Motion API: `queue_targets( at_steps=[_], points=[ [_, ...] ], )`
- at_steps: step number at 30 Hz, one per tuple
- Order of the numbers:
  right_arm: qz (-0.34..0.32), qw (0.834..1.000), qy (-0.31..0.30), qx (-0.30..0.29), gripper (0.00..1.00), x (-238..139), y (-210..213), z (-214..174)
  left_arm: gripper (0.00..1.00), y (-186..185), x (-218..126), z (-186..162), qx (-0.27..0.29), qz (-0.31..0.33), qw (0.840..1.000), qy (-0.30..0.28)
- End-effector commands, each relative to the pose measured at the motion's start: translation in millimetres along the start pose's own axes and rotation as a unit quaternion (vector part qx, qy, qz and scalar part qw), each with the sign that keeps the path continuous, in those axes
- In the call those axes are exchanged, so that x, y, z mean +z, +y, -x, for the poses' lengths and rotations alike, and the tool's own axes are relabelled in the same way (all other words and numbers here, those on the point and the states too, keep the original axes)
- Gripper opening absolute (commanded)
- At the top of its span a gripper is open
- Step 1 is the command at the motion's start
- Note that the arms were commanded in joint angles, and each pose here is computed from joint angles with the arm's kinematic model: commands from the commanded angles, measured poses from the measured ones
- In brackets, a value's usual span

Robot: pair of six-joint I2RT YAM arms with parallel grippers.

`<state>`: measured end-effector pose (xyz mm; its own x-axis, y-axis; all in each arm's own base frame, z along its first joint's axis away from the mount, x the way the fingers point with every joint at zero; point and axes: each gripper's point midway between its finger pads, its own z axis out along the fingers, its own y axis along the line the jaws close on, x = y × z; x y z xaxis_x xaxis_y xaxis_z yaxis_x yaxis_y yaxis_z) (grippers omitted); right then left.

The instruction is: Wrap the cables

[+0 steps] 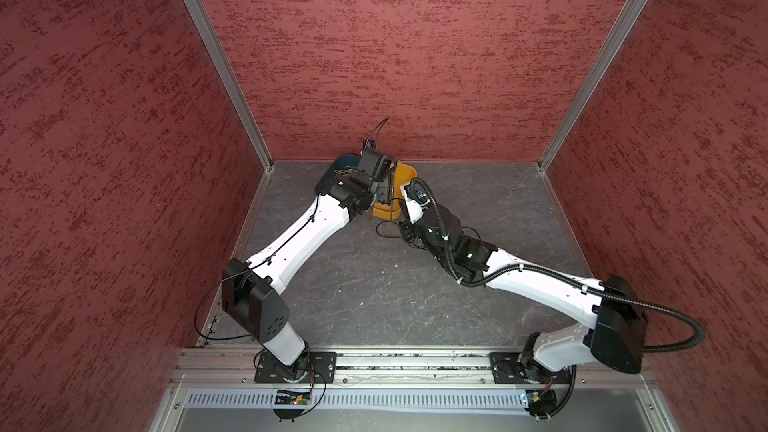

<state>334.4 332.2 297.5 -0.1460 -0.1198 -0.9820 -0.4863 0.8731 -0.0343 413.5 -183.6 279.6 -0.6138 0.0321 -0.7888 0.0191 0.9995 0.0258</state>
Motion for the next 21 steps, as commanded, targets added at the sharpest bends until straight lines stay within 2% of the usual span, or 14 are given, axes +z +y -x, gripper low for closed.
queue_targets(
  at_steps=[1,7,14,21],
  points=[
    [-0.021,0.998,-0.059,0.014,0.1,5,-5,40,0.0,2,-4,9,0.004,0.007,1.0,-0.015],
    [-0.055,0.998,-0.034,0.019,0.13,20,-23,35,0.0,-5,-10,5,0.026,-0.004,1.0,-0.013],
    [-0.067,0.997,-0.003,0.024,0.19,36,-45,29,0.0,-8,-15,0,0.049,-0.014,0.999,-0.007],
    [-0.065,0.997,0.01,0.028,0.2,49,-61,21,0.0,-17,-30,0,0.066,-0.034,0.997,-0.016]
  ],
)
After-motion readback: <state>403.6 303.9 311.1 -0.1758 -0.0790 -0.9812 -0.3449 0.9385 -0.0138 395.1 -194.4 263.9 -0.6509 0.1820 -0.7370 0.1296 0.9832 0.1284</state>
